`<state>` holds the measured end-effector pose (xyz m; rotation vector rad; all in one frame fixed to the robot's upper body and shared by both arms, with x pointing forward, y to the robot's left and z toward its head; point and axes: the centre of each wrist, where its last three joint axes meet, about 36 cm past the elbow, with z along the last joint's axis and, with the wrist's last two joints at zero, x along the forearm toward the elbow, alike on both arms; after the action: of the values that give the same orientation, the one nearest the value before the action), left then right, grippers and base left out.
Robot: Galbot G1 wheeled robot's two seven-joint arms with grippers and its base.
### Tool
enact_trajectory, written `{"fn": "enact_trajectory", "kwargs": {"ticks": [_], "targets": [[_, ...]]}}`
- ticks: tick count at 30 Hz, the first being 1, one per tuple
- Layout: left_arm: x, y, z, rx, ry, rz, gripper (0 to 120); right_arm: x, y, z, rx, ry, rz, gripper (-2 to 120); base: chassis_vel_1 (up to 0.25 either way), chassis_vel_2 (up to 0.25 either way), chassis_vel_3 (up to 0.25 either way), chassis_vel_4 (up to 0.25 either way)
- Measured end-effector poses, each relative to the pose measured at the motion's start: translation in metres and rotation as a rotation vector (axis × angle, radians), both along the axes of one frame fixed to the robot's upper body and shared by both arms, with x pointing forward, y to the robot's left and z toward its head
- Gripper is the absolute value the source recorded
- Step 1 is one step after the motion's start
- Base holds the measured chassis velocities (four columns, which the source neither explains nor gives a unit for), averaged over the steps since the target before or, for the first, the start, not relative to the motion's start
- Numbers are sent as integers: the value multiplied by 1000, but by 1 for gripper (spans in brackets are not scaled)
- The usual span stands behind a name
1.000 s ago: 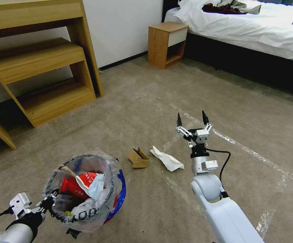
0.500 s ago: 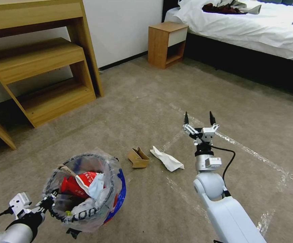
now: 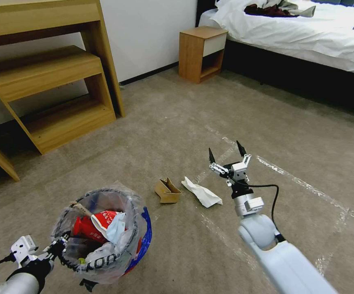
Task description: Pick up the trash bin and place the garbage on the floor into it.
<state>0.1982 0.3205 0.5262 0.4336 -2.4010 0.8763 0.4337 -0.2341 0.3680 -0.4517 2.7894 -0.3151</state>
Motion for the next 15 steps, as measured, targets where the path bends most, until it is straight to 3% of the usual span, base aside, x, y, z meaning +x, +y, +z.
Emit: {"fn": "enact_trajectory", "kwargs": {"ticks": [7,15], "targets": [[0,0,0,0,3,0,0,-5,6,-9,-85,281,8,100,0,0,0,0],[-1,1,0,2,6,0,0,-20,-1,-1,-98,352,50,100,0,0,0,0]]}}
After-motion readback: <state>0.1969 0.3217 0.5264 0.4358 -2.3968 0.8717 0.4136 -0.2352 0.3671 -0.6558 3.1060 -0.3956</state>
